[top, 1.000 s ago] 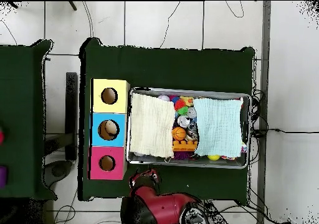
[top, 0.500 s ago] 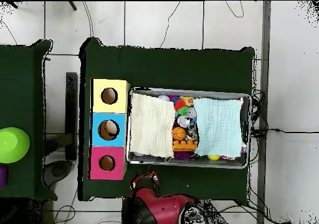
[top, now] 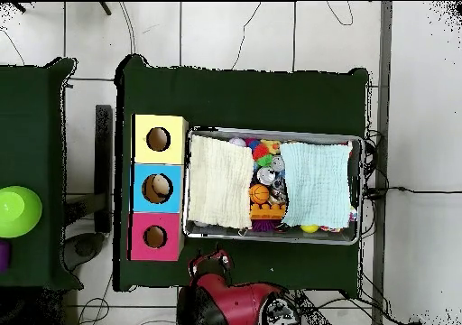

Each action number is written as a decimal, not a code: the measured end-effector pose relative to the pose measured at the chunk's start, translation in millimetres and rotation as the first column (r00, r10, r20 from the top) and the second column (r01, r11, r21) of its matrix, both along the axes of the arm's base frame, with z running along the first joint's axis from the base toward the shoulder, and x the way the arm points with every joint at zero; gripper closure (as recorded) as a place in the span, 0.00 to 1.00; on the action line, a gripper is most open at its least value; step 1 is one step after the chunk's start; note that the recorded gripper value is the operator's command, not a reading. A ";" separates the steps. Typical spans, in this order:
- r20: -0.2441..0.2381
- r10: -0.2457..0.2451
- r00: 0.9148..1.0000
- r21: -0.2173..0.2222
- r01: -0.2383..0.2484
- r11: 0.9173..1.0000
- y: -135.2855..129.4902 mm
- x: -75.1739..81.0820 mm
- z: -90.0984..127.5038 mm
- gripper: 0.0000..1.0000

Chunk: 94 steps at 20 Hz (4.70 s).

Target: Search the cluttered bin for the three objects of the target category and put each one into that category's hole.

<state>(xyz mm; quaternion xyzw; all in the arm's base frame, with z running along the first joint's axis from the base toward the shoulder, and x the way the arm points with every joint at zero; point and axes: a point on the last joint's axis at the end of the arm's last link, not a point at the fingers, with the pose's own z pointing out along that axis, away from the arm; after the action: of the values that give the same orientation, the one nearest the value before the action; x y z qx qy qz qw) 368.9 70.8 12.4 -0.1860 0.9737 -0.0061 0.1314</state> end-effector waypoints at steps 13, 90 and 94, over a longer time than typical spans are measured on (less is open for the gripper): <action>0.006 0.000 1.000 -0.001 0.000 1.000 -0.8 3.0 -0.4 0.00; 0.040 -0.009 0.999 -0.002 0.009 1.000 -8.9 25.1 -1.3 0.00; 0.049 -0.006 0.999 -0.005 0.006 1.000 -8.8 23.8 -2.3 0.00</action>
<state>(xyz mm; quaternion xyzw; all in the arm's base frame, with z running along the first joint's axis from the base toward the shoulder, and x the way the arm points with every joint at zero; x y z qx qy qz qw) 392.7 62.0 10.2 -0.1833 0.9707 -0.0136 0.1547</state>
